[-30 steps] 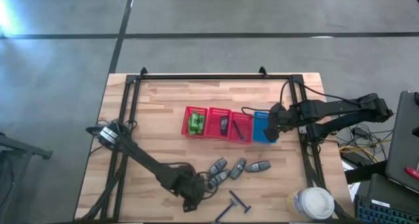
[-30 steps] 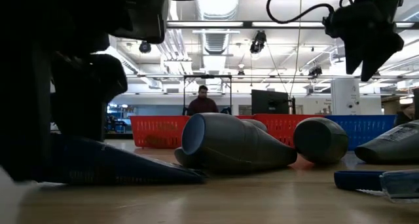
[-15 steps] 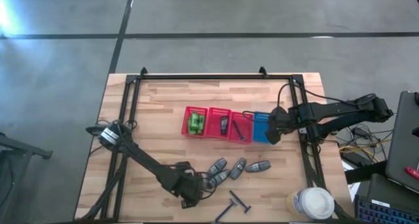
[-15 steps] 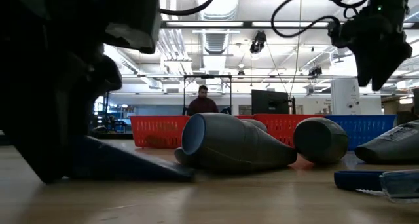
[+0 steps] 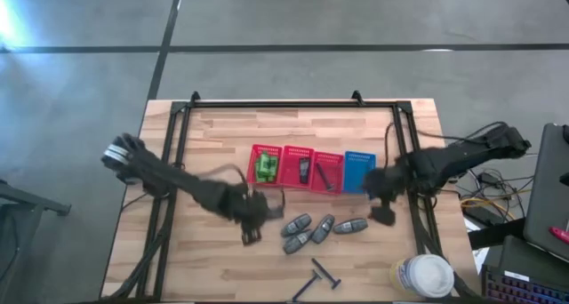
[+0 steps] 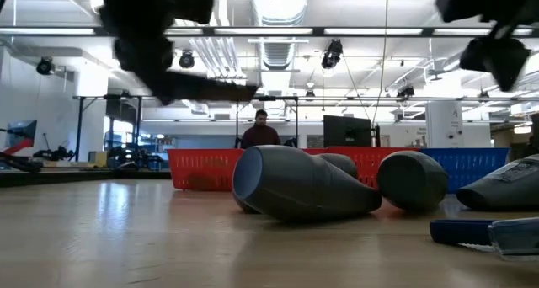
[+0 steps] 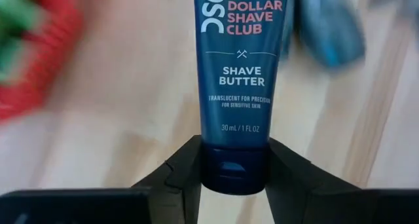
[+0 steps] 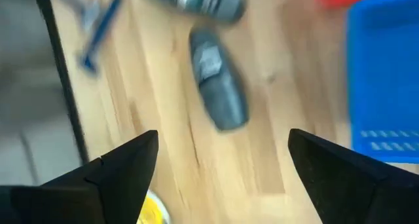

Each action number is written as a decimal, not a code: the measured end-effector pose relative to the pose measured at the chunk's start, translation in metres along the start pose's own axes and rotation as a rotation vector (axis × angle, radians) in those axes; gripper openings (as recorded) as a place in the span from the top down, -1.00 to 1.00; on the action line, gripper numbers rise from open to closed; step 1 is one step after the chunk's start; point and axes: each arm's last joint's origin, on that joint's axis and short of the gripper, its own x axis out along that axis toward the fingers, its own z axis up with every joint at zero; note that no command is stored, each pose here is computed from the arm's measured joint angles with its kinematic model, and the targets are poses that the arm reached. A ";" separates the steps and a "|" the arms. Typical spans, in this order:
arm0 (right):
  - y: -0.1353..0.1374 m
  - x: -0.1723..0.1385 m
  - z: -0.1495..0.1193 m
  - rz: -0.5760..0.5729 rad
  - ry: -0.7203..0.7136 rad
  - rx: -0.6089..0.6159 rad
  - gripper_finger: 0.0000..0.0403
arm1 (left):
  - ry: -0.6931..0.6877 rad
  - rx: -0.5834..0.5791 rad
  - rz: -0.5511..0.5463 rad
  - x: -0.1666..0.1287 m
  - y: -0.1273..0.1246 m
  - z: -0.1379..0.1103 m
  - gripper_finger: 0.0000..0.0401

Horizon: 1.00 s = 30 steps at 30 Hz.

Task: Pick & Place Travel size toiletries
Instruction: Put the blue shave cream in the middle red bin

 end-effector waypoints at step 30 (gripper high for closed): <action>0.021 0.031 -0.015 -0.286 0.071 -0.200 -0.78 | -0.346 -0.973 -0.166 0.076 0.129 0.115 0.13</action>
